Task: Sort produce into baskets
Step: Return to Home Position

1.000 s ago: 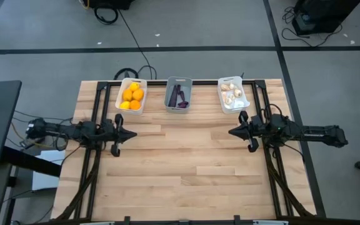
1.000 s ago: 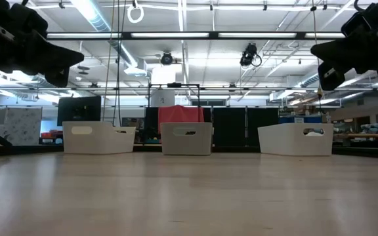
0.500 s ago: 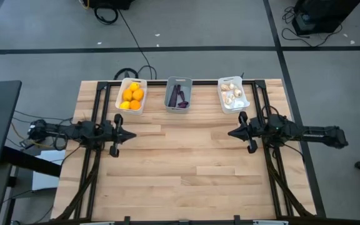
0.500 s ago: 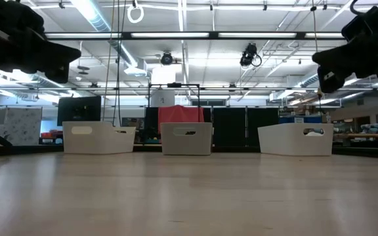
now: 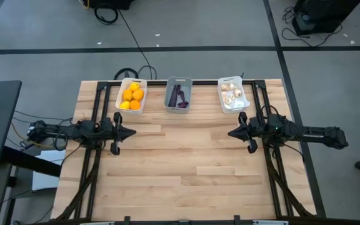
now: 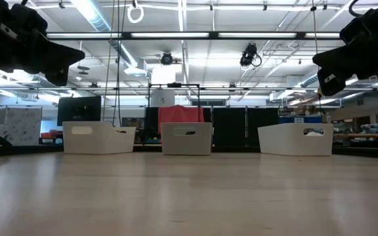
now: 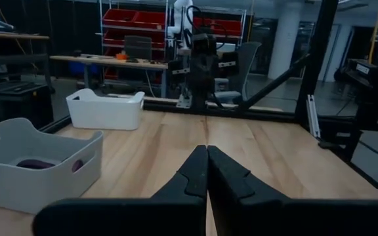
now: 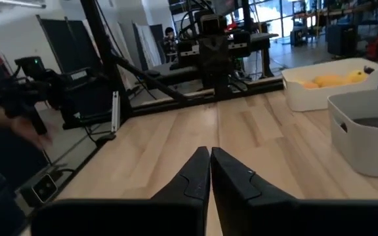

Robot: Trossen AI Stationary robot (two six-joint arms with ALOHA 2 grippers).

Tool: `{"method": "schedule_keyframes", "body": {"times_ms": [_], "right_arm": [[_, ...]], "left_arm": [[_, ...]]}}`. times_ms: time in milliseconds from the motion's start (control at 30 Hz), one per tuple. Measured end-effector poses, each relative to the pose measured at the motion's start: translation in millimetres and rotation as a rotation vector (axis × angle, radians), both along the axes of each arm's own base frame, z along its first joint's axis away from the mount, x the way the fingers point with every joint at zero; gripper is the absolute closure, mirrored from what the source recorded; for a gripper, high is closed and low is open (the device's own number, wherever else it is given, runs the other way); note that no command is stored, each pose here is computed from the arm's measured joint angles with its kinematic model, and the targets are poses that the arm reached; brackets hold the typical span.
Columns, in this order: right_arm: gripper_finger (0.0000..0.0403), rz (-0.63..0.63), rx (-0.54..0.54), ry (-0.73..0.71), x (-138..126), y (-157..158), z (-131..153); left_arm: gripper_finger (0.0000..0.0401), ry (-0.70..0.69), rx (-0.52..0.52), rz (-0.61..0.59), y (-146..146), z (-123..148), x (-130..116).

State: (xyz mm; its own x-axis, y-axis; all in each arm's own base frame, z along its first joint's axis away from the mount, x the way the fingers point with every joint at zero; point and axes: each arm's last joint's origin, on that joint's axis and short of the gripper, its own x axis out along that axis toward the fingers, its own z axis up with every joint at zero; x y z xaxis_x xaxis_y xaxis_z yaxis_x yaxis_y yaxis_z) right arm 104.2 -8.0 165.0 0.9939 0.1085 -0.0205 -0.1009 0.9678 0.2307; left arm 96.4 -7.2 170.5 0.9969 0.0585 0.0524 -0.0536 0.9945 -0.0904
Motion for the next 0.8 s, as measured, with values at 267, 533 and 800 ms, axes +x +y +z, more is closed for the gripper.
{"method": "schedule_keyframes", "body": {"times_ms": [267,533,800], "right_arm": [[0.0374,0.0,0.013,0.0,0.0,0.0,0.1],[0.0375,0.0,0.013,0.0,0.0,0.0,0.1],[0.0375,0.0,0.013,0.0,0.0,0.0,0.1]], "left_arm": [[0.039,-0.008,-0.003,-0.002,0.0,0.8,0.0],[0.039,-0.008,-0.003,-0.003,-0.1,0.7,0.0],[0.039,-0.008,-0.003,-0.004,-0.1,0.7,0.0]]}}
